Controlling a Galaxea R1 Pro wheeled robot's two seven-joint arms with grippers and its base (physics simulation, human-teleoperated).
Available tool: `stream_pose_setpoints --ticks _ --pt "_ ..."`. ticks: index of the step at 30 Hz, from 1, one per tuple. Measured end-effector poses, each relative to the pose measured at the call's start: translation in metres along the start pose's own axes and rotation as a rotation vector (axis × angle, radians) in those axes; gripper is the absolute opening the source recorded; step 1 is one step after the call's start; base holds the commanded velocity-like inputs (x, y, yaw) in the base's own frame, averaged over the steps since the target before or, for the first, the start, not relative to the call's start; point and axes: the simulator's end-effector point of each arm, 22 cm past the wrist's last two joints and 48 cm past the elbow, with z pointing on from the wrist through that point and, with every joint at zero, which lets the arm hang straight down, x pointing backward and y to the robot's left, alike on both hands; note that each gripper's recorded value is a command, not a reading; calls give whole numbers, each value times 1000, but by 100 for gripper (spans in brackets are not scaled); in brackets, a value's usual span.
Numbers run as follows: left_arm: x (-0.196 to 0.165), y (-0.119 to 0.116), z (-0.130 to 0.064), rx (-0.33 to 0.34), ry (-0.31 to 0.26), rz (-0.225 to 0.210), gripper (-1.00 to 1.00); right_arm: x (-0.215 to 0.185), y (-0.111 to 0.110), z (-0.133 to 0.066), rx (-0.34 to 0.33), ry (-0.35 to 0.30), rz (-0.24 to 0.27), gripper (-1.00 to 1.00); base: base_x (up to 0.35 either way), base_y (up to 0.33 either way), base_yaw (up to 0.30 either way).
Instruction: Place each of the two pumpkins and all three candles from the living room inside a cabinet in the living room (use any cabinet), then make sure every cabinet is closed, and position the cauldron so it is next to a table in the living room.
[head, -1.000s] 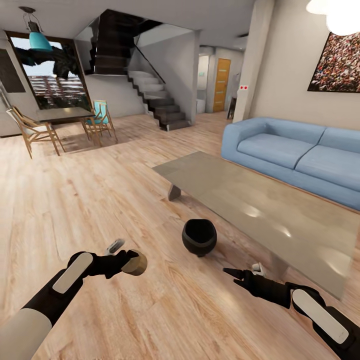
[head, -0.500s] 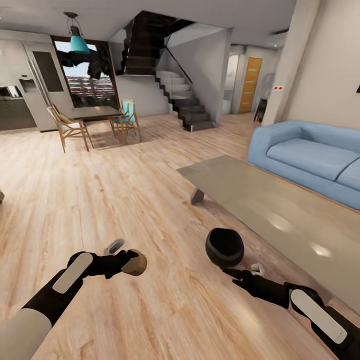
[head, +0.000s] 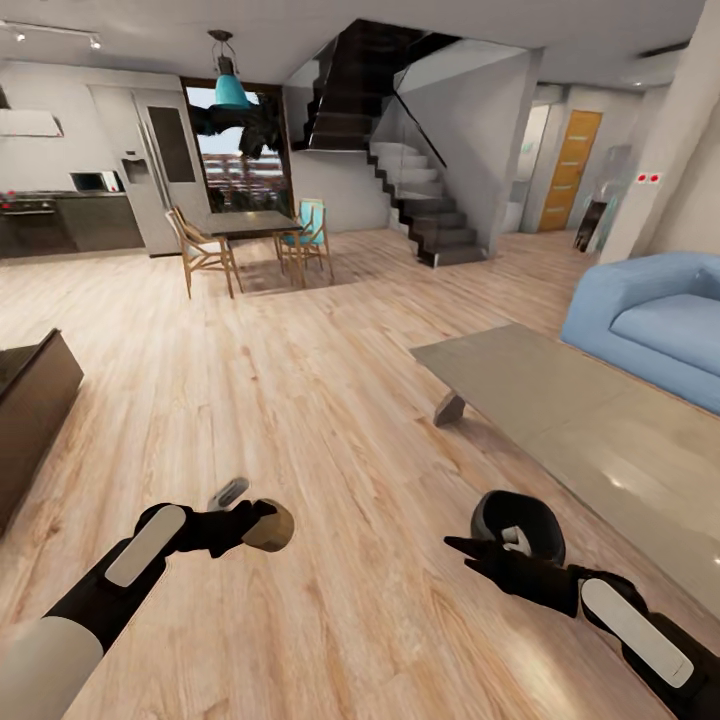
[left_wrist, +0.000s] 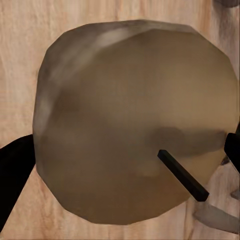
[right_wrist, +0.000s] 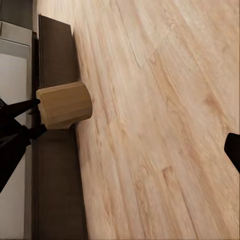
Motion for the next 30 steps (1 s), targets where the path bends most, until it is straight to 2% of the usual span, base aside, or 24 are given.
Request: stream_pose_setpoints --ticks 13,30 --pt "0 0 0 -1 0 1 -100 0 0 0 -2 0 0 100 284 121 274" --pt "1 -1 1 2 3 0 -100 -1 1 0 -4 -4 -1 100 300 12 12"
